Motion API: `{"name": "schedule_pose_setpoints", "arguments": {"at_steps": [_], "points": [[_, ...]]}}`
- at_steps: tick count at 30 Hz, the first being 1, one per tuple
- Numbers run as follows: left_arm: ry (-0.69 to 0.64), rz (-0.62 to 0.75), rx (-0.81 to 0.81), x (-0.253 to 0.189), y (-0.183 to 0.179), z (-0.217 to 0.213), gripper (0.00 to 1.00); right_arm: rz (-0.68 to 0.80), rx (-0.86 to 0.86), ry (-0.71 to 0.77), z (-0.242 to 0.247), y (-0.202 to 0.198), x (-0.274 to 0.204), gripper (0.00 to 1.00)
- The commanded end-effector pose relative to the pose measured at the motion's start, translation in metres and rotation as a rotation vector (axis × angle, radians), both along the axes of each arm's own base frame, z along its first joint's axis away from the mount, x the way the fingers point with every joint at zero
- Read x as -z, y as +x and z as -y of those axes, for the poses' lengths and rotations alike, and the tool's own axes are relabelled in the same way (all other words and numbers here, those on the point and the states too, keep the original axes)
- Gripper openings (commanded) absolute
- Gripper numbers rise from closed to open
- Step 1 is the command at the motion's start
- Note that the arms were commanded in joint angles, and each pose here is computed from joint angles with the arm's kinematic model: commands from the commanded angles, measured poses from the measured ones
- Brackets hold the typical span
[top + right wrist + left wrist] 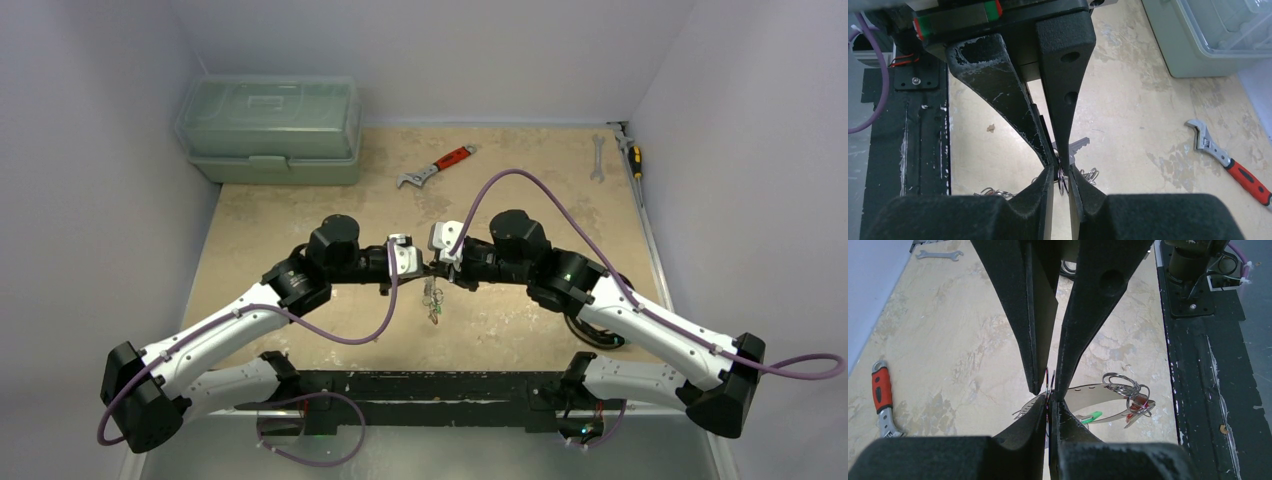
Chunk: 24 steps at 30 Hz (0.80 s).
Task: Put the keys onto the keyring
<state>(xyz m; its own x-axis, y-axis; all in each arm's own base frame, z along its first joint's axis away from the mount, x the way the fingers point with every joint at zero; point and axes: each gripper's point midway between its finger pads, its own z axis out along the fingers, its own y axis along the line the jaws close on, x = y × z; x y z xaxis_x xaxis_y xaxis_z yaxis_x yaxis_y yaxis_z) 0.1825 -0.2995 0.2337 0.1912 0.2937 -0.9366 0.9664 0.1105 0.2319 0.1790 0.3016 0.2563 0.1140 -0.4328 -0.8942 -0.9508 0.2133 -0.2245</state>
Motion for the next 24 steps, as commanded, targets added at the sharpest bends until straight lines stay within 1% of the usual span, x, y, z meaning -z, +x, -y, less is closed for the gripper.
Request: {"name": "schedule_pose_setpoints", "arguments": {"at_steps": [1, 7, 12, 18, 23, 24], "points": [[-0.101, 0.077, 0.028, -0.042, -0.002, 0.006, 0.00, 0.002, 0.011, 0.014, 0.000, 0.000, -0.004, 0.18], [-0.099, 0.072, 0.032, -0.041, -0.003, 0.007, 0.00, 0.006, 0.009, 0.022, -0.001, 0.000, -0.006, 0.10], [-0.102, 0.075, 0.033, -0.042, -0.003, 0.007, 0.00, 0.003, 0.006, 0.021, -0.001, -0.001, -0.006, 0.01], [-0.114, 0.084, 0.025, -0.046, -0.003, 0.005, 0.01, 0.011, -0.004, 0.033, 0.001, -0.004, -0.010, 0.00], [-0.122, 0.098, 0.016, -0.049, -0.003, 0.003, 0.32, 0.025, -0.011, 0.065, 0.003, -0.007, -0.019, 0.00], [-0.123, 0.103, 0.012, -0.050, -0.002, 0.002, 0.37, 0.027, -0.011, 0.070, 0.003, -0.008, -0.020, 0.00]]}}
